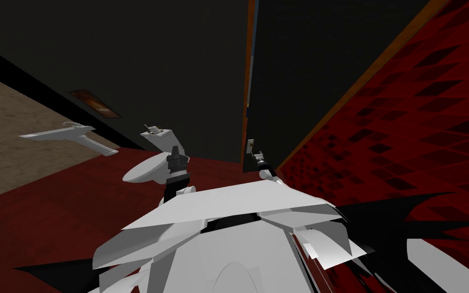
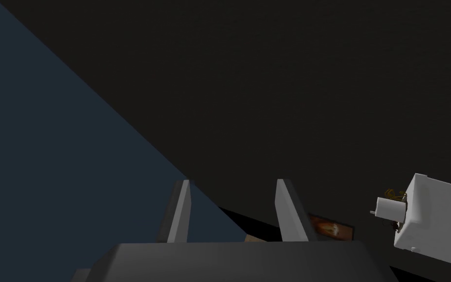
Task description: Pull the door open
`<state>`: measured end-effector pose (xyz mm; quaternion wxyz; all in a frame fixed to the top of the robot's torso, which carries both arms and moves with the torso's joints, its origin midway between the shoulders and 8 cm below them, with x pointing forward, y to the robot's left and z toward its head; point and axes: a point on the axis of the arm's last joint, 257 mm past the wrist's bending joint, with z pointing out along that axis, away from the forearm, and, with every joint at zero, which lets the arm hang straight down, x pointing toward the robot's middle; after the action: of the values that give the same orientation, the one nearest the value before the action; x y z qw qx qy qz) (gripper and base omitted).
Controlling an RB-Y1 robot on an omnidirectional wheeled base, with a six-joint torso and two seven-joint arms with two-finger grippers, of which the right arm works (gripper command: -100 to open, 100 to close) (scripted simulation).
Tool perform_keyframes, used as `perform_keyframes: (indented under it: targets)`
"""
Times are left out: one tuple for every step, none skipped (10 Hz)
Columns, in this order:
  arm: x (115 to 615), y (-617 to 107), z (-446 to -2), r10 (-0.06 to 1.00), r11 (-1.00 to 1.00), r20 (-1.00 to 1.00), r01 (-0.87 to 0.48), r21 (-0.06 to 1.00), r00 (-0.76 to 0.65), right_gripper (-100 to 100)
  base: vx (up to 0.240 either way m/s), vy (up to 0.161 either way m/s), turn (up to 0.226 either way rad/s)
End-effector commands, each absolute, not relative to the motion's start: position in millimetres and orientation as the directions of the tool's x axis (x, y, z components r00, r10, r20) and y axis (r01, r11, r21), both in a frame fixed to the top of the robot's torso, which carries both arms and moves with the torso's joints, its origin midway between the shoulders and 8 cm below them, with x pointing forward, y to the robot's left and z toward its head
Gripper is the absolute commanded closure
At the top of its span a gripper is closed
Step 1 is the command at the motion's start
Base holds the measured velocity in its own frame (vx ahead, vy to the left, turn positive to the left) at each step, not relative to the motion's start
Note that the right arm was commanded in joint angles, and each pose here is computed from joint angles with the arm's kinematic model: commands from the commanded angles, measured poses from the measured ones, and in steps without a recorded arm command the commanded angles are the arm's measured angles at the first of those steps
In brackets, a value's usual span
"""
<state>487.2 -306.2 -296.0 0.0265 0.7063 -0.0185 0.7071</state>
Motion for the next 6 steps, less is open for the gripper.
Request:
perform_keyframes:
  targets:
    - [487.1, -329.9, -297.7, 0.011, -0.995, 1.0, -0.097, 0.011, 0.001, -100, 0.071, 0.009, 0.264]
    - [487.0, -338.1, -298.1, 0.011, -0.994, 1.0, -0.109, 0.011, 0.002, -100, 0.167, 0.007, 0.208]
    - [486.4, -356.1, -298.5, 0.011, -0.991, 1.0, -0.134, 0.011, 0.002, -100, 0.192, 0.015, 0.204]
    - [485.5, -374.5, -298.4, 0.011, -0.987, 1.0, -0.16, 0.011, 0.001, -100, 0.206, 0.038, 0.217]
    - [484.4, -391.5, -297.8, 0.011, -0.983, 1.0, -0.184, 0.01, -0.001, -100, 0.203, 0.027, 0.266]
    - [483.9, -398.8, -297.4, 0.011, -0.981, 1.0, -0.194, 0.01, -0.002, -100, 0.153, -0.015, 0.188]
